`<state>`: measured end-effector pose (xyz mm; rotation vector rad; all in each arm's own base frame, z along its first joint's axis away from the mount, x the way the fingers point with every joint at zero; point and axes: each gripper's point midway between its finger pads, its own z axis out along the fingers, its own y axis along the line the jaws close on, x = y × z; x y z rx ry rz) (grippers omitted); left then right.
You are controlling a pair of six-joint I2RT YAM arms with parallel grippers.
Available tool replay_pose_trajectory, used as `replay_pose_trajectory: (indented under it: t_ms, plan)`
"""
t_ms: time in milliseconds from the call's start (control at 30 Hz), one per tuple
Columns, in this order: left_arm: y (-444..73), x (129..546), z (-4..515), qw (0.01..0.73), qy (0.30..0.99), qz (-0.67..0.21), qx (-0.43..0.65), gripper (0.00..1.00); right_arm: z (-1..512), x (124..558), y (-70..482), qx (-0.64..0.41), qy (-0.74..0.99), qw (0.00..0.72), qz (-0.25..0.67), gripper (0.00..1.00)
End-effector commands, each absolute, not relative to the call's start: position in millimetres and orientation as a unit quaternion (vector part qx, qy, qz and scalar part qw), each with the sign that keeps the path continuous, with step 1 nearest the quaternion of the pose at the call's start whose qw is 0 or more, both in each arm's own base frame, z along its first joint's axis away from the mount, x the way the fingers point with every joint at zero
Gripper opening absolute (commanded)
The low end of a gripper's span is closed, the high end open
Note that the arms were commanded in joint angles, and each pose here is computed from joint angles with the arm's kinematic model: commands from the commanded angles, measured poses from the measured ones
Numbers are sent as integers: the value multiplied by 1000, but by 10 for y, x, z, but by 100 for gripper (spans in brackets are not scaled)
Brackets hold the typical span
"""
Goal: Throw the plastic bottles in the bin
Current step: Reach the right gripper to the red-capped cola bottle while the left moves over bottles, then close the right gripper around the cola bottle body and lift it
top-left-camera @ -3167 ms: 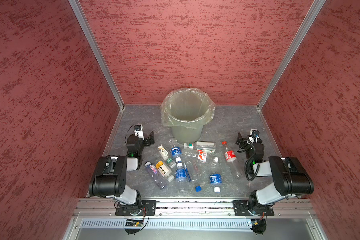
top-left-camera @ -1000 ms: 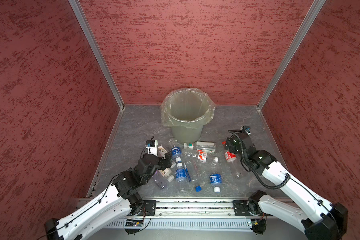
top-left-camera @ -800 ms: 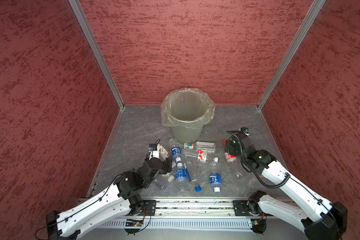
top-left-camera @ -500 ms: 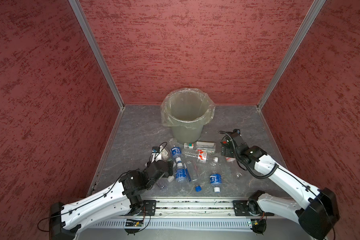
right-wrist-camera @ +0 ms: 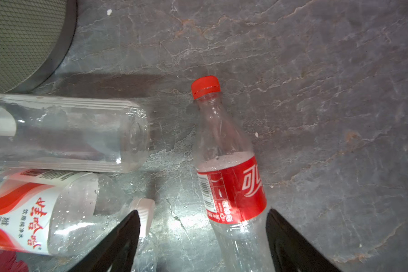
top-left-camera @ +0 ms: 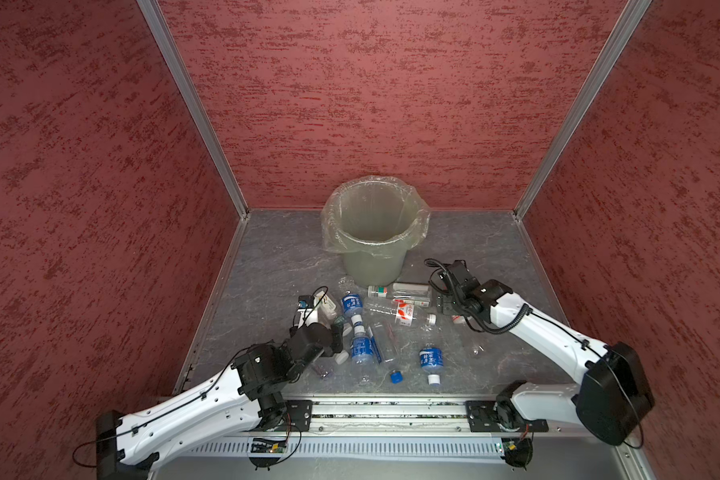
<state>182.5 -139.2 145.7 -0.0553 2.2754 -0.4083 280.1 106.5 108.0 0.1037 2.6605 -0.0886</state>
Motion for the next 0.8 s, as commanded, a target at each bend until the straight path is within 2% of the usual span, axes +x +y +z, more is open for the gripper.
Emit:
replay_pose_trajectory:
  t_ms: [0, 167, 300, 533, 667, 767]
  plan:
    - [-1349, 1807, 1356, 401, 903, -155, -21, 86, 1079, 2768, 936, 47, 974, 214, -58, 84]
    - [-1321, 1769, 1256, 394, 905, -160, -22, 88, 972, 2817, 763, 75, 975, 196, -67, 85]
    - [-1294, 1726, 1200, 388, 906, -167, -23, 88, 877, 2828, 831, 66, 981, 177, -35, 85]
    - [-1259, 1705, 1199, 385, 904, -181, -36, 88, 652, 2795, 891, 51, 989, 136, -34, 84]
    - [-1248, 1712, 1216, 385, 904, -182, -40, 88, 515, 2777, 924, 38, 993, 108, -36, 78]
    - [-1250, 1718, 1235, 384, 904, -183, -40, 88, 503, 2802, 894, 31, 993, 108, -48, 77]
